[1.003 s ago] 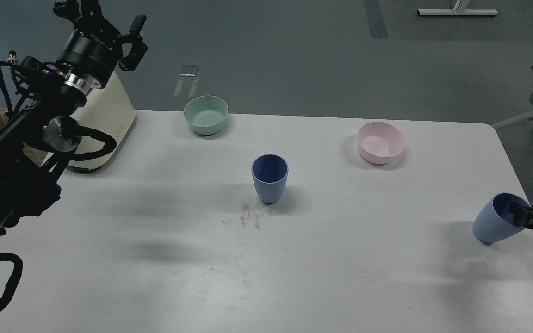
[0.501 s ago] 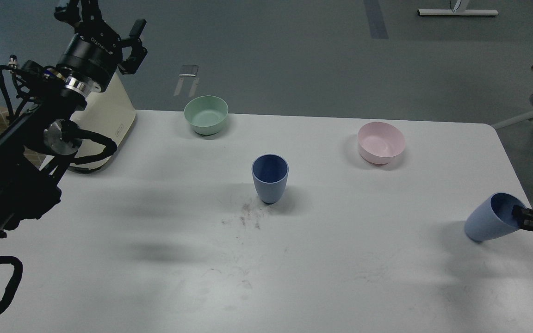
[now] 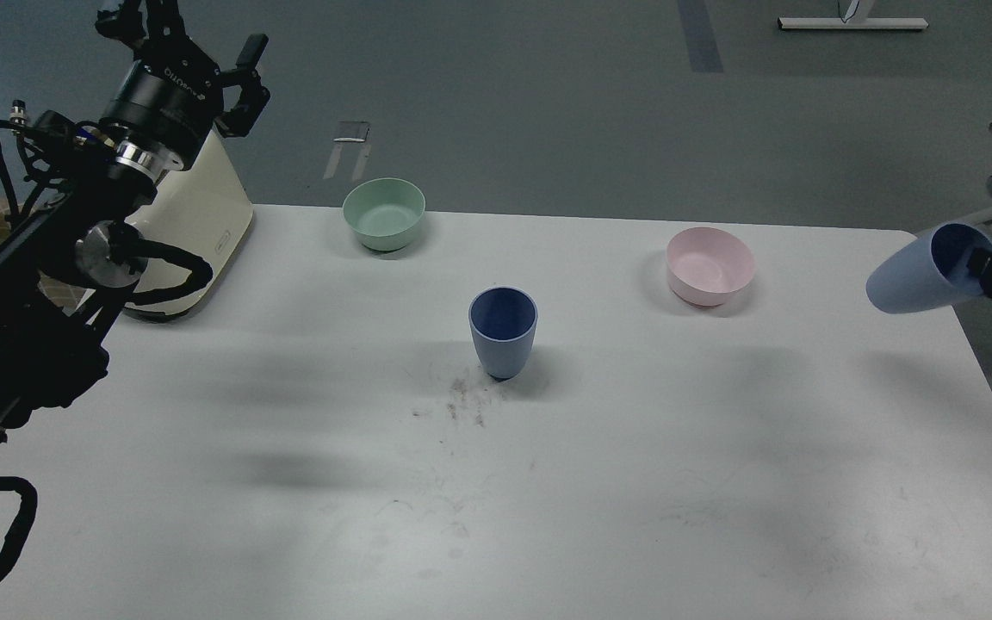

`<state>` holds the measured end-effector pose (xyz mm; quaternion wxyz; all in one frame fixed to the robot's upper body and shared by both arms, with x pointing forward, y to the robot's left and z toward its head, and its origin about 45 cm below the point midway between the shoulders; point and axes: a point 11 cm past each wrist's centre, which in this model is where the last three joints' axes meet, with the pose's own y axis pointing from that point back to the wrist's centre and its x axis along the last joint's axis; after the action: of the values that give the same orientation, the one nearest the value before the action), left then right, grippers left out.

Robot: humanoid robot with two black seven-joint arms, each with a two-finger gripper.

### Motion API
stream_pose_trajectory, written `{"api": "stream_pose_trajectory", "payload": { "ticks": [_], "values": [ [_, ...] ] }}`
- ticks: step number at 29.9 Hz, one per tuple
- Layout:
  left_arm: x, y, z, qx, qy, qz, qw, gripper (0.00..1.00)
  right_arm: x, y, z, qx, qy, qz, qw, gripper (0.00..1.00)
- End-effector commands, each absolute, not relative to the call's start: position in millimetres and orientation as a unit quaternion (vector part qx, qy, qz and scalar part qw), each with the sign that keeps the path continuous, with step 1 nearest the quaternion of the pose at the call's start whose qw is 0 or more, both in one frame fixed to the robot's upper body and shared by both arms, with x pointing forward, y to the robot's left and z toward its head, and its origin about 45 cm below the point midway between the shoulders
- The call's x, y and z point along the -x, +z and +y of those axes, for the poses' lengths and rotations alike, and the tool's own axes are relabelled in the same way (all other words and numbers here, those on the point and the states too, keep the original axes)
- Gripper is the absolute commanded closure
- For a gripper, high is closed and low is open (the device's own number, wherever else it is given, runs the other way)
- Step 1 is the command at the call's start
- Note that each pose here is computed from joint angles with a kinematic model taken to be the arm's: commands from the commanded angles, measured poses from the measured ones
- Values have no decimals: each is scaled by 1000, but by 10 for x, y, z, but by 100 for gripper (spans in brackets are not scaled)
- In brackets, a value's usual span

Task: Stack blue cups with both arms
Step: 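Lift the blue cup with the right gripper and carry it above the centered cup, then lower the held cup into the centered blue cup with the right gripper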

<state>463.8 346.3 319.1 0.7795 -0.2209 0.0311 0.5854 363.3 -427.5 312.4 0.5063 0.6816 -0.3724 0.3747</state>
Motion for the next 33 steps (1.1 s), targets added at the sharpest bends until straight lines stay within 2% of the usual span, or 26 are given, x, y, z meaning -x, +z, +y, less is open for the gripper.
{"api": "stream_pose_trajectory", "payload": {
  "ticks": [1, 7, 13, 16, 22, 33],
  "values": [
    [-4634, 3222, 3505, 230, 588, 30, 775, 2, -3728, 3296, -3943, -689, 413, -350, 481, 100],
    [-4606, 3190, 3575, 240, 593, 38, 767, 2, -4089, 3597, -2739, -706, 512, -244, 424, 100],
    [-4598, 3199, 3610, 237, 595, 35, 767, 2, -4142, 3652, -1705, -728, 556, -175, 361, 100],
    [-4598, 3205, 3619, 237, 595, 35, 767, 2, -4098, 3493, -1405, -739, 554, -146, 354, 100],
    [-4597, 3201, 3616, 237, 595, 35, 767, 2, -4066, 3330, -981, -737, 565, -91, 359, 100],
    [-4600, 3196, 3600, 238, 594, 36, 768, 2, -4055, 2964, -834, -739, 549, -50, 387, 100]
  ]
}}
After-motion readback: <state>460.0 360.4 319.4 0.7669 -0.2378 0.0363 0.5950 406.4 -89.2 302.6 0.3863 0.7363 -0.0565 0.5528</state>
